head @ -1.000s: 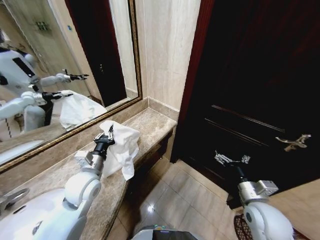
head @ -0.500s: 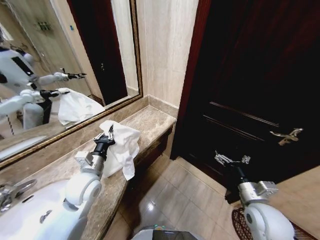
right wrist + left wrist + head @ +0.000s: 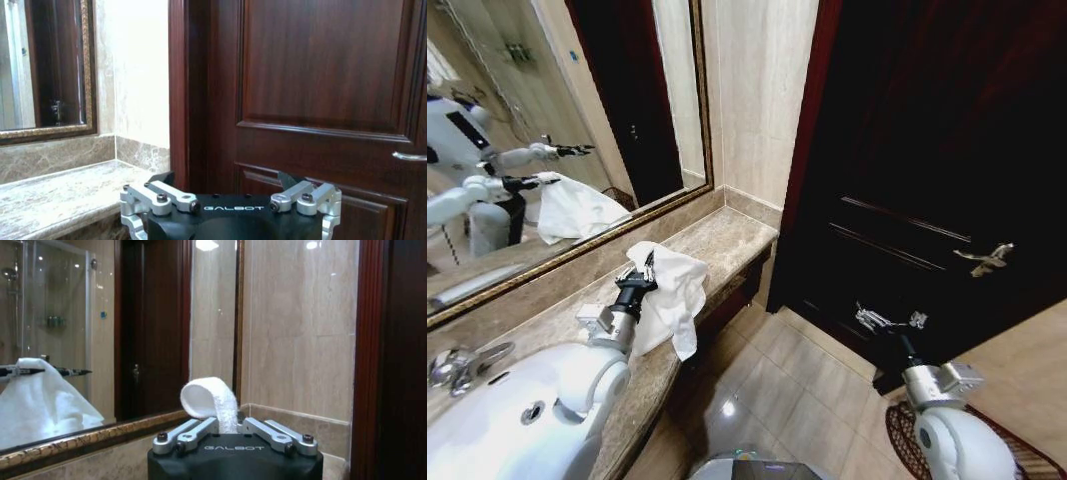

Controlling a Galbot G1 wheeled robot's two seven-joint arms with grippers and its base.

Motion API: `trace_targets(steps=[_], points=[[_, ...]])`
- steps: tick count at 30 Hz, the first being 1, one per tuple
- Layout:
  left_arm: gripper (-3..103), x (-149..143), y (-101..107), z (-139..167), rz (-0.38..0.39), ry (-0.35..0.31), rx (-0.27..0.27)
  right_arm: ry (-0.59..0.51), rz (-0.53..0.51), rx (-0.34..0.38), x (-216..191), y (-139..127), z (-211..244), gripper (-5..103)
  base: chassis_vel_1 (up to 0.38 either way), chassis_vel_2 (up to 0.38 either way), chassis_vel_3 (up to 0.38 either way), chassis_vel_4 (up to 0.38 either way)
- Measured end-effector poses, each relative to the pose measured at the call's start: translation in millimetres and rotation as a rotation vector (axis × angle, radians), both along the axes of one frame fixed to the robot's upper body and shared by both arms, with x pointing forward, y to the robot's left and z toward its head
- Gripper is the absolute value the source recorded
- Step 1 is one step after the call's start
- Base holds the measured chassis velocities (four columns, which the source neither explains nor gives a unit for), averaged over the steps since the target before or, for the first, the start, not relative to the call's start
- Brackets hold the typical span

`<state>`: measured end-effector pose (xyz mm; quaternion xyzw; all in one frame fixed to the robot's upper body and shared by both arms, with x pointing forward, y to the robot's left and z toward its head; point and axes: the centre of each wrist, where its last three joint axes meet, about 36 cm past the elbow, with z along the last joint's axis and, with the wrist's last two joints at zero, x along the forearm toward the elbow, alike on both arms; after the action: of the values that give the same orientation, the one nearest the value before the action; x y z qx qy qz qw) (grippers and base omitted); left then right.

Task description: Discard the used towel into the hamper.

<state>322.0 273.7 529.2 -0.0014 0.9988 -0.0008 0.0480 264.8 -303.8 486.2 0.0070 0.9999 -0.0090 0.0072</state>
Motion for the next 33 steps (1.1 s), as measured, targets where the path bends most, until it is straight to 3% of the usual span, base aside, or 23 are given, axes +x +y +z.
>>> trace_targets(steps=[19,33], points=[[2,2.7,1.4,-8.0,-0.034,-0.011,0.027,0.003,0.004,0.002,1.4,0.7,-2.2,100,0.069,-0.068,-0.062,0.073],[2,4.9,2.5,-12.0,-0.033,-0.009,0.03,-0.007,0.005,0.003,2.0,0.0,-8.9,100,-0.018,-0.058,-0.054,-0.025]])
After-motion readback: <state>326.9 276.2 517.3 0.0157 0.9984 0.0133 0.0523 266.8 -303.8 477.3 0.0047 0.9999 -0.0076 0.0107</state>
